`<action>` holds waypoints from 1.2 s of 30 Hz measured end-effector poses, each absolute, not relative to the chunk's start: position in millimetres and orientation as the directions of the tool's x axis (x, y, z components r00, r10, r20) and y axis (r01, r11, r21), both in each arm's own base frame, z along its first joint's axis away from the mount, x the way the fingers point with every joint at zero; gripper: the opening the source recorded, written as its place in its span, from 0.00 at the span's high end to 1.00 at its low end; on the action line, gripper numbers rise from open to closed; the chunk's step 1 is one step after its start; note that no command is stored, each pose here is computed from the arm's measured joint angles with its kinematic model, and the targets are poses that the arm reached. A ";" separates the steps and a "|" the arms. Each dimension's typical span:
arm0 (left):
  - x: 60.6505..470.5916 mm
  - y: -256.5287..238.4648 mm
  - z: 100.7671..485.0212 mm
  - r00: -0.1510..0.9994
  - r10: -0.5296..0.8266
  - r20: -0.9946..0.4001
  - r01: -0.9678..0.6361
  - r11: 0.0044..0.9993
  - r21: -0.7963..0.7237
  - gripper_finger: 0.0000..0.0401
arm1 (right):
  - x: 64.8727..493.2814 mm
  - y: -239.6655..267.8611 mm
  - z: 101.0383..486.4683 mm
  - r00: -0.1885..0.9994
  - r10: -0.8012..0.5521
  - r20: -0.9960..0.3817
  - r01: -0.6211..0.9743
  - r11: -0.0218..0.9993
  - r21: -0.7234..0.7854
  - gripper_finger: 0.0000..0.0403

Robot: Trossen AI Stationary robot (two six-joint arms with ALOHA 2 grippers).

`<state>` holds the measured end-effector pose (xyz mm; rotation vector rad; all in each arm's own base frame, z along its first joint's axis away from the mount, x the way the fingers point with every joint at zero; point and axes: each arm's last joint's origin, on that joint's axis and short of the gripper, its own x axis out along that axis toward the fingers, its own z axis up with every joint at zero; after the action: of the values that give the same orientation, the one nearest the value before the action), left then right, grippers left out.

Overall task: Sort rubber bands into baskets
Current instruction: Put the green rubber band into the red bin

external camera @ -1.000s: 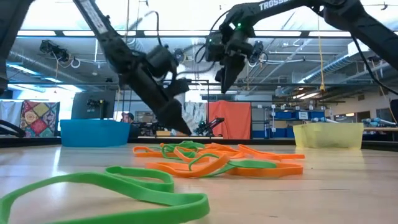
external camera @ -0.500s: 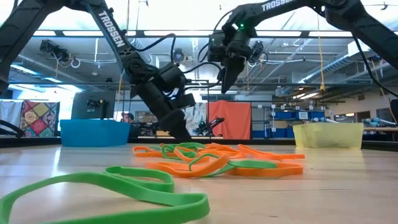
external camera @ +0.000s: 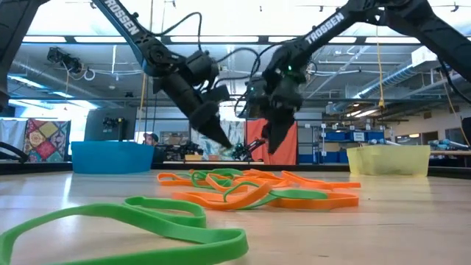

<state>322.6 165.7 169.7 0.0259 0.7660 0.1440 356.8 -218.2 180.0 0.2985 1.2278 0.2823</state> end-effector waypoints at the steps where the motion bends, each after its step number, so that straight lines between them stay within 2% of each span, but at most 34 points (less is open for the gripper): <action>1: 322.7 164.4 173.1 0.719 0.140 -0.681 -0.118 0.990 0.079 0.99 | 359.4 -217.6 172.4 0.347 0.364 -0.864 -0.048 0.927 0.371 0.59; 6: 323.6 156.7 186.9 0.749 0.135 -0.649 -0.101 0.991 0.090 0.99 | 372.7 -226.0 152.3 0.581 0.327 -0.745 -0.006 0.918 0.398 0.60; 9: 324.3 153.4 191.0 0.757 0.134 -0.640 -0.096 0.991 0.095 1.00 | 378.4 -223.4 147.4 0.638 0.322 -0.700 -0.020 0.915 0.403 0.60; 16: 322.7 153.6 191.2 0.729 0.192 -0.657 -0.142 0.981 0.129 0.99 | 375.1 -210.6 152.0 0.654 0.378 -0.655 -0.073 0.894 0.443 0.60; 25: 324.8 154.4 193.8 0.750 0.202 -0.630 -0.164 0.979 0.118 0.99 | 372.3 -206.2 173.3 0.727 0.312 -0.611 -0.053 0.914 0.403 0.61; 29: 325.0 154.2 193.9 0.751 0.200 -0.629 -0.171 0.979 0.107 0.99 | 374.3 -202.3 175.6 0.724 0.277 -0.632 -0.022 0.924 0.381 0.67; 36: 326.8 148.7 194.0 0.751 0.187 -0.633 -0.161 0.982 0.100 0.99 | 373.6 -202.8 174.2 0.711 0.233 -0.664 0.032 0.931 0.362 0.83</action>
<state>326.8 148.7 194.0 0.0398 0.6960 0.1899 373.6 -202.8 174.2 0.3646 0.7766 0.1143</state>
